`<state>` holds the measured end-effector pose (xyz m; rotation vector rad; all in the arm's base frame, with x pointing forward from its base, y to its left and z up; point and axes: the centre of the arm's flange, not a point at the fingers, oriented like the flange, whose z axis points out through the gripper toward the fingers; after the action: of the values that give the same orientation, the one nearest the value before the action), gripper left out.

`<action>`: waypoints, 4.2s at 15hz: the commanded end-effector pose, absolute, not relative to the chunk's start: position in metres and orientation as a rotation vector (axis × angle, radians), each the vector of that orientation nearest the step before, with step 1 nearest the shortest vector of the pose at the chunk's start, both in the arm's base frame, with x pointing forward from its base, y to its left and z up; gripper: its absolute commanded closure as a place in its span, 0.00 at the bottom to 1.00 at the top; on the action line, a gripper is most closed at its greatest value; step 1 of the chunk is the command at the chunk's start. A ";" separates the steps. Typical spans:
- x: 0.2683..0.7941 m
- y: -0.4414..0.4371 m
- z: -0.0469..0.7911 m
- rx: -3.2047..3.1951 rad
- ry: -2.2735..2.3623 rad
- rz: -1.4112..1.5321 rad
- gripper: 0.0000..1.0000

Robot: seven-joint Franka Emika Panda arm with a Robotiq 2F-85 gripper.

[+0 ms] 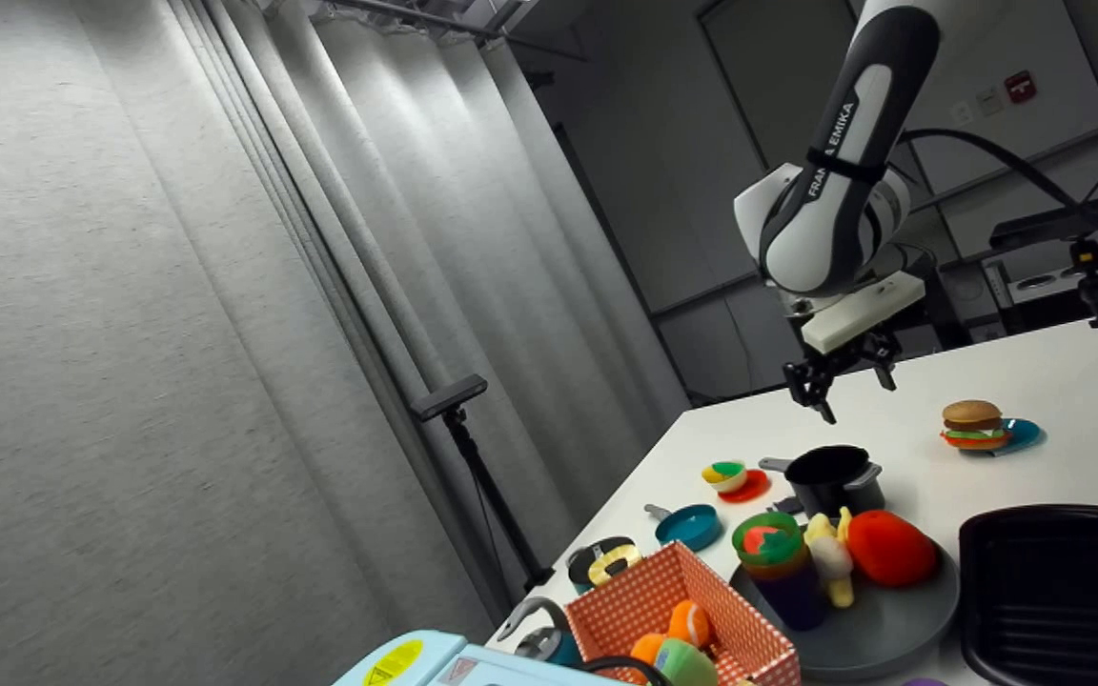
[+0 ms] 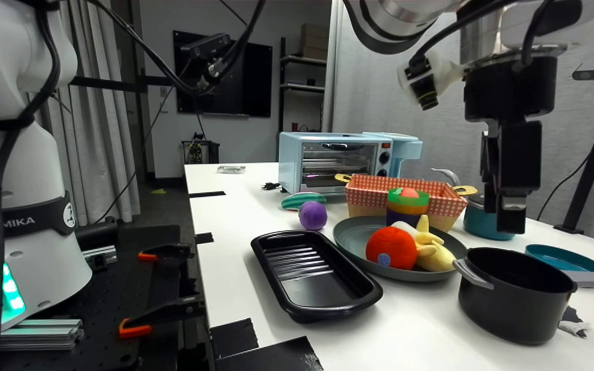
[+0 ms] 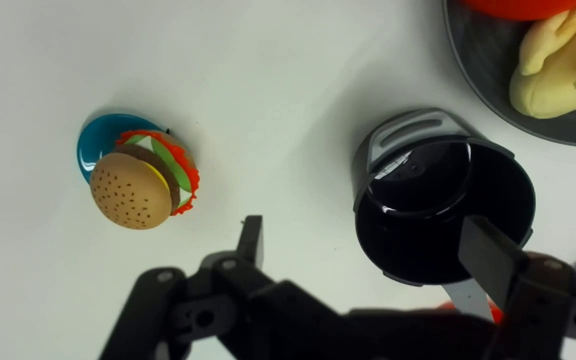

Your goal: Move the black pot forwards

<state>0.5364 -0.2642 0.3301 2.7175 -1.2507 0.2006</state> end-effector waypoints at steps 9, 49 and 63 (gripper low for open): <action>0.559 -0.263 0.290 2.662 -1.325 0.145 0.00; 0.578 -0.288 0.252 2.629 -1.450 0.192 1.00; 0.568 -0.321 0.318 2.883 -0.977 0.229 0.99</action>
<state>0.5737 -0.3110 0.2945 2.7657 -1.1448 0.2477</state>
